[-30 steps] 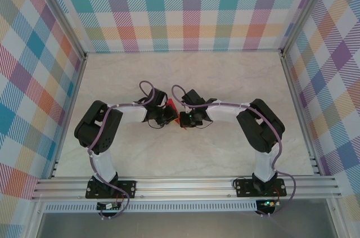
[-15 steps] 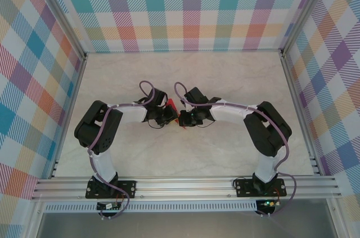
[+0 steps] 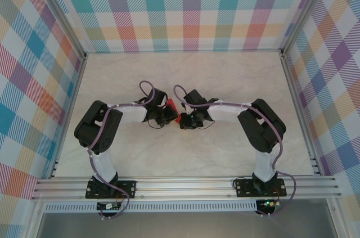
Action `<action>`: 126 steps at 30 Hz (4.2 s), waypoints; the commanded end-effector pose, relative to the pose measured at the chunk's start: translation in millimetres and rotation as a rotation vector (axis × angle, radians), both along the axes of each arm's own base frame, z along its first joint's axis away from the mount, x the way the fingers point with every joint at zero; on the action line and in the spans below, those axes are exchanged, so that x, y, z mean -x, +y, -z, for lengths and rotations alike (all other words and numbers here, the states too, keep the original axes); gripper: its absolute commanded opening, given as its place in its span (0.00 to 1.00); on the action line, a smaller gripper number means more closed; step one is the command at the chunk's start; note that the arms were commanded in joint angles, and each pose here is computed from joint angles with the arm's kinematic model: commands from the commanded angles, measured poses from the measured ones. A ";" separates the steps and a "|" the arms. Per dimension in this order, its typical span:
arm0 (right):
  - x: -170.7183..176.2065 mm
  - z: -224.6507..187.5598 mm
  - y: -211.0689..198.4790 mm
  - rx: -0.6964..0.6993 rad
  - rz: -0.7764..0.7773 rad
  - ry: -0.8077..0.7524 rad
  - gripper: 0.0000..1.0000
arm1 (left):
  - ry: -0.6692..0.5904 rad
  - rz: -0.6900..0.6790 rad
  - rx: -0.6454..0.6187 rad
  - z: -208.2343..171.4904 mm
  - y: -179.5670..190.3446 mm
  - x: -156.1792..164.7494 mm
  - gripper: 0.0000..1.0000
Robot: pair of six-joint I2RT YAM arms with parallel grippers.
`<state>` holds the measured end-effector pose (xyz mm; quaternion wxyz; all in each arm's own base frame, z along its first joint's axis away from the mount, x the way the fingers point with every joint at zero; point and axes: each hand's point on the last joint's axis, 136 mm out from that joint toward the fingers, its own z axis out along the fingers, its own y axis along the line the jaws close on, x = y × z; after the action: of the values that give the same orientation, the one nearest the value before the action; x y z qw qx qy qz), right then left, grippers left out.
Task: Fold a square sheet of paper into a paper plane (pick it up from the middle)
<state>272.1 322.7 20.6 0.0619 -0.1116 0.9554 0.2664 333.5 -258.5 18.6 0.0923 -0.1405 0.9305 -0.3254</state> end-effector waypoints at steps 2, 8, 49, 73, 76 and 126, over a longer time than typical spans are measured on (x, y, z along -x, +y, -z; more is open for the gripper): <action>15.5 22.8 -24.1 0.101 0.020 0.077 0.08 | 0.093 -0.027 -0.151 33.7 25.9 19.8 0.13; 17.7 24.3 -37.0 0.127 0.044 0.078 0.08 | 0.099 -0.031 -0.158 35.9 26.8 19.9 0.13; -5.4 -2.0 13.8 -0.050 -0.073 -0.023 0.13 | 0.092 -0.016 -0.133 27.7 19.7 14.9 0.13; 24.0 55.1 -39.3 0.087 0.033 0.165 0.12 | -0.012 -0.037 -0.093 17.9 43.5 -35.4 0.16; 26.3 56.3 -40.6 0.094 0.032 0.175 0.12 | -0.017 -0.051 -0.094 20.5 53.6 -43.5 0.16; 13.2 36.6 -24.9 0.022 0.035 0.134 0.13 | -0.251 -0.103 -0.185 -61.5 106.4 -83.5 0.23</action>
<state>280.8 325.2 15.1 0.0543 -0.1034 0.9403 0.3198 432.7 -139.6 71.5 0.2430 -0.1553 0.9293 -0.2307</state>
